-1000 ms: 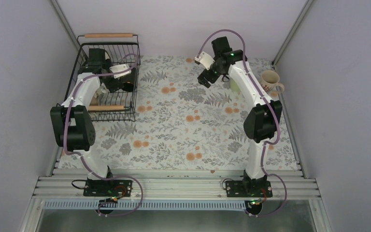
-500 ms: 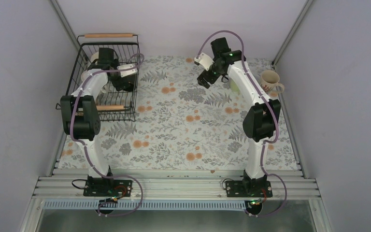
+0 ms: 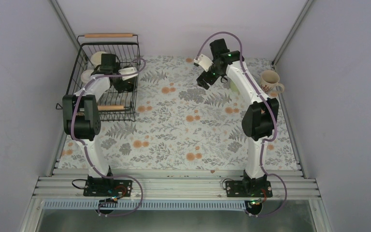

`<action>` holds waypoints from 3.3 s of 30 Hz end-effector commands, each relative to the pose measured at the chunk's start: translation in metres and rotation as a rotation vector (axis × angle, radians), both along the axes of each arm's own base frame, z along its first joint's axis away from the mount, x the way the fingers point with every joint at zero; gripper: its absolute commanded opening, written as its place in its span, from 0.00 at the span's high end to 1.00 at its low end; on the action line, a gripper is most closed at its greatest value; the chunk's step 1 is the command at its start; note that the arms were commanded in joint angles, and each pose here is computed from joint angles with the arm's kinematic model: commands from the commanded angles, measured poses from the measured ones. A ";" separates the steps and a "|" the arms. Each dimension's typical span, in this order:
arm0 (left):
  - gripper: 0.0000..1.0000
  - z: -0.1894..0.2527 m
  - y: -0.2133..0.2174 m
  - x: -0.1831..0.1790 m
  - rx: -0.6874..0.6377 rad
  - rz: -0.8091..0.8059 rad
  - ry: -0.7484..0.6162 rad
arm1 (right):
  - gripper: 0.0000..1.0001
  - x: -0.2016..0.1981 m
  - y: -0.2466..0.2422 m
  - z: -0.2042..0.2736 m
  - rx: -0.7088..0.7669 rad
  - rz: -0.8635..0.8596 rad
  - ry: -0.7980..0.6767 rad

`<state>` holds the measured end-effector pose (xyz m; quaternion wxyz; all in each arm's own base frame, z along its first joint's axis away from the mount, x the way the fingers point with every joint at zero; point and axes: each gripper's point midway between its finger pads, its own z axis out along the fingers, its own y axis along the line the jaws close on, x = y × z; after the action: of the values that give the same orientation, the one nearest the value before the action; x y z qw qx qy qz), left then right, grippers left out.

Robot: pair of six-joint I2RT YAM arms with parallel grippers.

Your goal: Unload the cups from the dish rack

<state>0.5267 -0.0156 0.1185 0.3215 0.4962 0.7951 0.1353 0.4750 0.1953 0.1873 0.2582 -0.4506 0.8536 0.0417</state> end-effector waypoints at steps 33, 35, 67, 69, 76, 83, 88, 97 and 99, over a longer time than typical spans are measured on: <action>0.98 0.081 0.014 0.018 -0.040 0.115 -0.246 | 0.00 -0.002 -0.004 0.022 0.019 -0.012 -0.043; 0.98 0.107 0.021 0.017 -0.021 0.134 -0.281 | 0.00 -0.001 -0.004 0.025 0.020 -0.014 -0.052; 0.98 0.260 -0.261 -0.020 -0.252 -0.346 -0.303 | 0.00 -0.009 -0.145 0.123 0.084 -0.246 -0.270; 0.98 0.238 -0.277 -0.022 -0.246 -0.372 -0.242 | 0.00 -0.016 -0.142 0.112 0.087 -0.216 -0.249; 0.98 0.139 -0.313 -0.040 -0.123 -0.471 -0.013 | 0.00 -0.026 -0.143 0.084 0.075 -0.208 -0.208; 0.97 0.099 -0.321 -0.069 -0.068 -0.583 0.144 | 0.00 -0.031 -0.140 0.062 0.082 -0.193 -0.165; 0.98 0.066 -0.314 -0.090 -0.011 -0.604 0.276 | 0.00 -0.033 -0.135 0.057 0.103 -0.180 -0.138; 0.98 0.031 -0.306 -0.078 0.079 -0.561 0.311 | 0.00 -0.045 -0.131 0.043 0.115 -0.151 -0.084; 0.97 0.021 -0.307 -0.072 0.107 -0.546 0.299 | 0.00 -0.048 -0.129 0.041 0.123 -0.144 -0.074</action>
<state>0.4405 -0.3167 0.1417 0.1811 0.7212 0.6684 -0.0171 0.4359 0.0600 0.2240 0.3134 -0.3599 0.8778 0.0415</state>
